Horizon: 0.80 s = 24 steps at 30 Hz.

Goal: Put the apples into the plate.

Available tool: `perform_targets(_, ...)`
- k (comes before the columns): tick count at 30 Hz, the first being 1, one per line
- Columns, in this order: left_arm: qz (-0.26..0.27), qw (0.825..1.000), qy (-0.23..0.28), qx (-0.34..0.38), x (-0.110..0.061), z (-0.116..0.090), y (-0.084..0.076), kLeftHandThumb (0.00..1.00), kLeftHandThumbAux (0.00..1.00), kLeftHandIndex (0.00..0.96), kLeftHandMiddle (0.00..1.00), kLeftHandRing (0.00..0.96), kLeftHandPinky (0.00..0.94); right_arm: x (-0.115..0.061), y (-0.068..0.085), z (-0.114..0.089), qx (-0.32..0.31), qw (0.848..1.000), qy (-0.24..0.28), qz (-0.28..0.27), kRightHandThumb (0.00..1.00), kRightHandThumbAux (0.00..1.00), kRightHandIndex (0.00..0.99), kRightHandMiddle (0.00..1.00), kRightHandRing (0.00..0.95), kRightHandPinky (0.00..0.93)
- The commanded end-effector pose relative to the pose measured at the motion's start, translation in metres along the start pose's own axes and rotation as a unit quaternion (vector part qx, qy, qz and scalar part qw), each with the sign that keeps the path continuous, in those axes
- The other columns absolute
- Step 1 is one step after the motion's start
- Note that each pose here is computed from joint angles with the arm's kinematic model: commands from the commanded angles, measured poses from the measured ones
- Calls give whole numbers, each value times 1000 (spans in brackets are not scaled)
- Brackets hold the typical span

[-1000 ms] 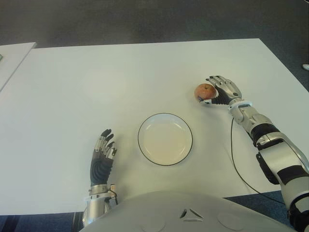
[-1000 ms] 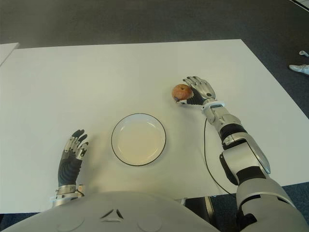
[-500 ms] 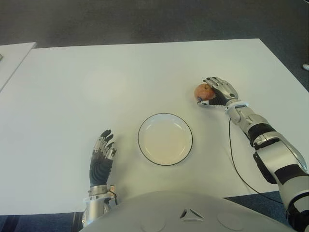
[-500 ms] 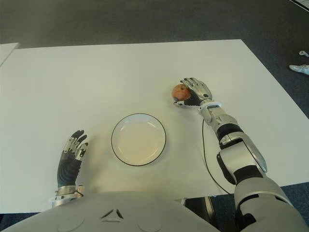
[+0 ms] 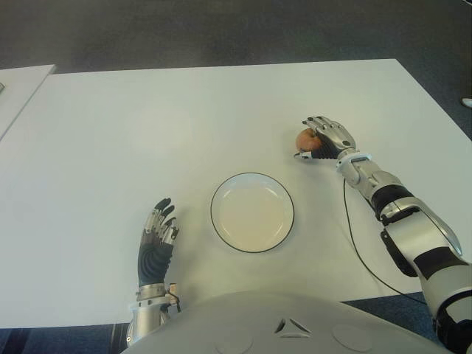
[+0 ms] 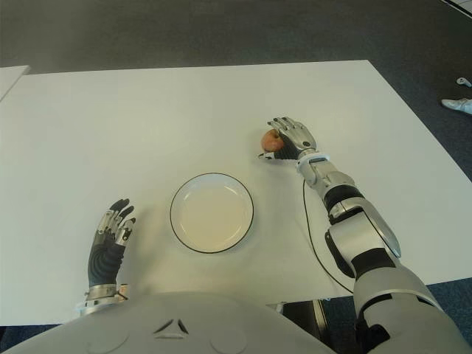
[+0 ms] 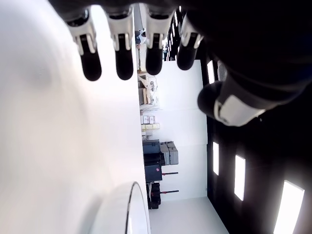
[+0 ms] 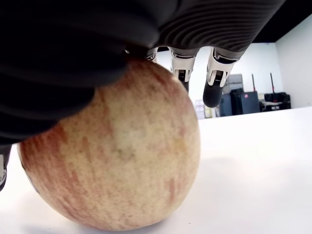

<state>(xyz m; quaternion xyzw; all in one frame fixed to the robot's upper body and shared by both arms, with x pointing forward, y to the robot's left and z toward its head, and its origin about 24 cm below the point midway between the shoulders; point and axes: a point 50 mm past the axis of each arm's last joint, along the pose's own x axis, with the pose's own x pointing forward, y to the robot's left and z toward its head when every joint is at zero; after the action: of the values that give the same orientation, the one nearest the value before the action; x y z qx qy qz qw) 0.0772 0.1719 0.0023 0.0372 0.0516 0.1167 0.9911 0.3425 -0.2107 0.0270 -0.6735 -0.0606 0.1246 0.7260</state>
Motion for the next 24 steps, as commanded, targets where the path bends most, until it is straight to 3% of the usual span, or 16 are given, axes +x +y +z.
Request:
perform_targets(1,-2,1000,3,1,-2,0,-1,135,531,142,133,151,191,-1,12,6,4,1000,2,23,300,412,35,14,2,16)
perform_targets(4,-2,1000,3,-3,-2,1,-1,134,531,142,132,150,191,0,15,9,7,1000,4,24,317,421,61,52,33,51)
perform_targets(6,-3,1000,3,-5,-2,1,-1,134,530,143,133,150,193,0,17,11,6,1000,5,22,340,439,148,157,120,89)
perform_targets(8,-3,1000,2,-7,-2,2,-1,134,527,143,132,149,192,0,19,12,3,1000,4,20,381,472,295,361,318,234)
perform_targets(9,-4,1000,1,-7,-2,2,-1,134,527,143,132,149,191,-1,20,13,-5,1000,3,18,388,481,328,397,356,272)
perform_targets(10,-4,1000,1,-8,-2,2,-1,134,526,143,133,149,192,-1,21,13,-10,1000,3,16,402,511,405,473,437,380)
perform_targets(15,-5,1000,0,-11,-2,4,-2,133,526,144,140,152,195,-3,22,14,-28,1000,-8,-3,441,626,572,648,619,656)
perform_targets(24,-4,1000,-4,-13,-3,8,-2,133,523,145,143,158,209,-5,23,22,-2,999,-34,-36,446,758,671,762,729,742)
